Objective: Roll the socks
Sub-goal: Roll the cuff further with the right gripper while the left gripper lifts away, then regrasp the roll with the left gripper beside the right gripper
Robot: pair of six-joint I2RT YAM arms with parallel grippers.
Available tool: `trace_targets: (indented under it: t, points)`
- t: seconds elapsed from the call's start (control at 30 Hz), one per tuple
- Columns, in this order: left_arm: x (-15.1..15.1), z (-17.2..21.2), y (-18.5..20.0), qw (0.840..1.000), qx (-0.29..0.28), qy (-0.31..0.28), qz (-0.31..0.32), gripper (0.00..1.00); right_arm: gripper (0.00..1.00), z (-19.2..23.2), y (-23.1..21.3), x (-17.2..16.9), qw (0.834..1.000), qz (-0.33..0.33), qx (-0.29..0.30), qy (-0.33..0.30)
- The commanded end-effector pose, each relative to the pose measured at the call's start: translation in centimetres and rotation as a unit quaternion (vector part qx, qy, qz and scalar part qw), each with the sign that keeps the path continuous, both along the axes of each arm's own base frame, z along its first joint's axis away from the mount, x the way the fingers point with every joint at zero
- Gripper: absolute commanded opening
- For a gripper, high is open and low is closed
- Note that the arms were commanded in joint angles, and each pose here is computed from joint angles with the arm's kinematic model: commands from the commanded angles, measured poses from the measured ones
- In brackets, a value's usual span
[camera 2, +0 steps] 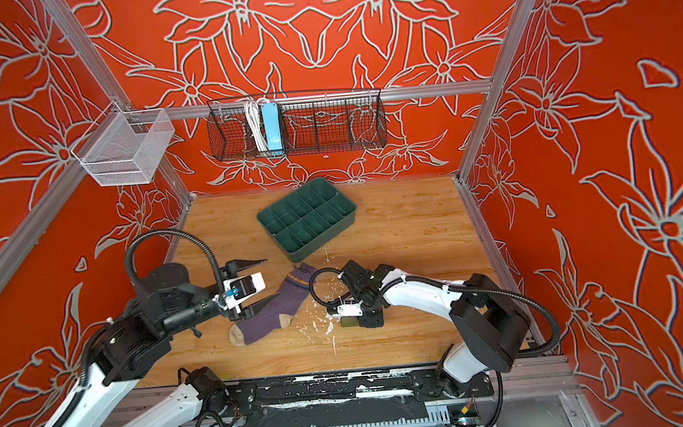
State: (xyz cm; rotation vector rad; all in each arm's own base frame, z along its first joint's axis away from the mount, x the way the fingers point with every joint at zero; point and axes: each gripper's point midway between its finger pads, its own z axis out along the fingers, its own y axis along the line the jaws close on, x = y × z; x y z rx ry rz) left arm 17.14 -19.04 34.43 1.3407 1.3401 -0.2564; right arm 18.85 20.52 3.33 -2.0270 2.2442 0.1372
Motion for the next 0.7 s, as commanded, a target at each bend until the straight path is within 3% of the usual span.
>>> trace_targets:
  t: [0.0, 0.13, 0.23, 0.37, 0.67]
  points:
    - [-1.5, -4.5, -1.1, 0.995, 0.057, 0.047, -0.059, 0.73, 0.0, -1.2, -1.0, -2.1, 0.993, -0.039, -0.033, 0.108]
    - [-0.5, -7.9, -3.6, 0.993, 0.07, 0.057, -0.075, 0.72, 0.0, -1.8, -0.5, -1.4, 0.982, -0.07, -0.042, 0.168]
    - [-0.1, -11.3, -6.3, 0.99, 0.109, 0.029, -0.088, 0.73, 0.0, -2.3, 0.0, -1.2, 0.975, -0.081, -0.041, 0.205]
    - [0.8, -15.9, -10.0, 0.984, 0.156, 0.013, -0.08, 0.72, 0.0, -3.2, 0.1, -0.4, 0.973, -0.084, -0.048, 0.211]
    - [2.5, -24.7, -15.0, 0.984, 0.166, 0.058, -0.031, 0.64, 0.0, -3.4, 0.4, 0.3, 0.973, -0.09, -0.03, 0.208]
